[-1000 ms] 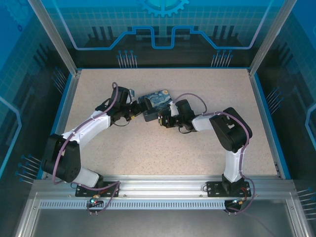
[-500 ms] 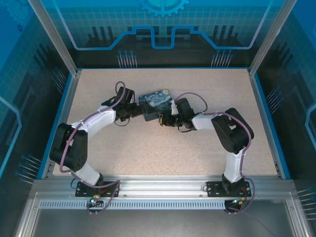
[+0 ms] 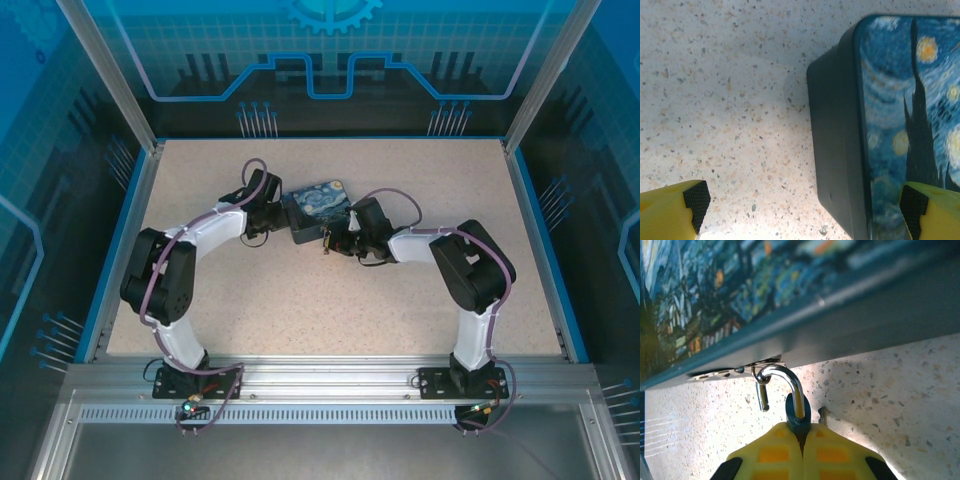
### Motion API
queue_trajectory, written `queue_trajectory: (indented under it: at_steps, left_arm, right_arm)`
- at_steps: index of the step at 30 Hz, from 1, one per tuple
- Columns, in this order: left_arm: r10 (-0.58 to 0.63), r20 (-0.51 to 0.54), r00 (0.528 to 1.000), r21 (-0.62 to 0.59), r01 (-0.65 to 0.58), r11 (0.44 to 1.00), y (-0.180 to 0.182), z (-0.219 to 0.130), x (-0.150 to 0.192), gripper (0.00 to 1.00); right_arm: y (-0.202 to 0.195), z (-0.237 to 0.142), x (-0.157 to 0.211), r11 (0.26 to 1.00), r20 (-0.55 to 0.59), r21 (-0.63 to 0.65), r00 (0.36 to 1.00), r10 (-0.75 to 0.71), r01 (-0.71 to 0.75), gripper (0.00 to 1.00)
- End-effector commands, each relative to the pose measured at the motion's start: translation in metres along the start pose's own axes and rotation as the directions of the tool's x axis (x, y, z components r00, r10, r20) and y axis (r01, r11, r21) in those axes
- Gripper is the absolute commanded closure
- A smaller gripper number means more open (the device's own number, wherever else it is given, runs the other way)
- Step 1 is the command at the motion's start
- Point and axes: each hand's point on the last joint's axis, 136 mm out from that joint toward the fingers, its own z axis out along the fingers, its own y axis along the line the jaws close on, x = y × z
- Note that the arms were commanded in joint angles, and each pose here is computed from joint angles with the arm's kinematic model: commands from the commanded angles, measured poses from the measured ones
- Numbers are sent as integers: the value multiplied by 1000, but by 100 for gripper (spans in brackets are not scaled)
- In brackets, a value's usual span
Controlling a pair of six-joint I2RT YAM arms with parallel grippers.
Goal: Unlock the padlock with the key
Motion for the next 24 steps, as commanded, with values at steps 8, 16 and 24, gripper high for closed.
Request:
queue_trajectory:
  at_steps: [8, 16, 24]
  left_arm:
    - [7, -37, 999, -68, -9, 998, 17, 10, 12, 1]
    - [-3, -55, 998, -70, -1, 998, 20, 13, 20, 1]
    - [-11, -69, 998, -75, 6, 997, 24, 15, 26, 1]
  right_arm:
    - [3, 10, 22, 964, -17, -1, 964, 265, -266, 100]
    - [15, 18, 12, 901, 53, -136, 905, 421, -412, 100]
    - [10, 19, 2, 858, 139, -190, 852, 504, -477, 100]
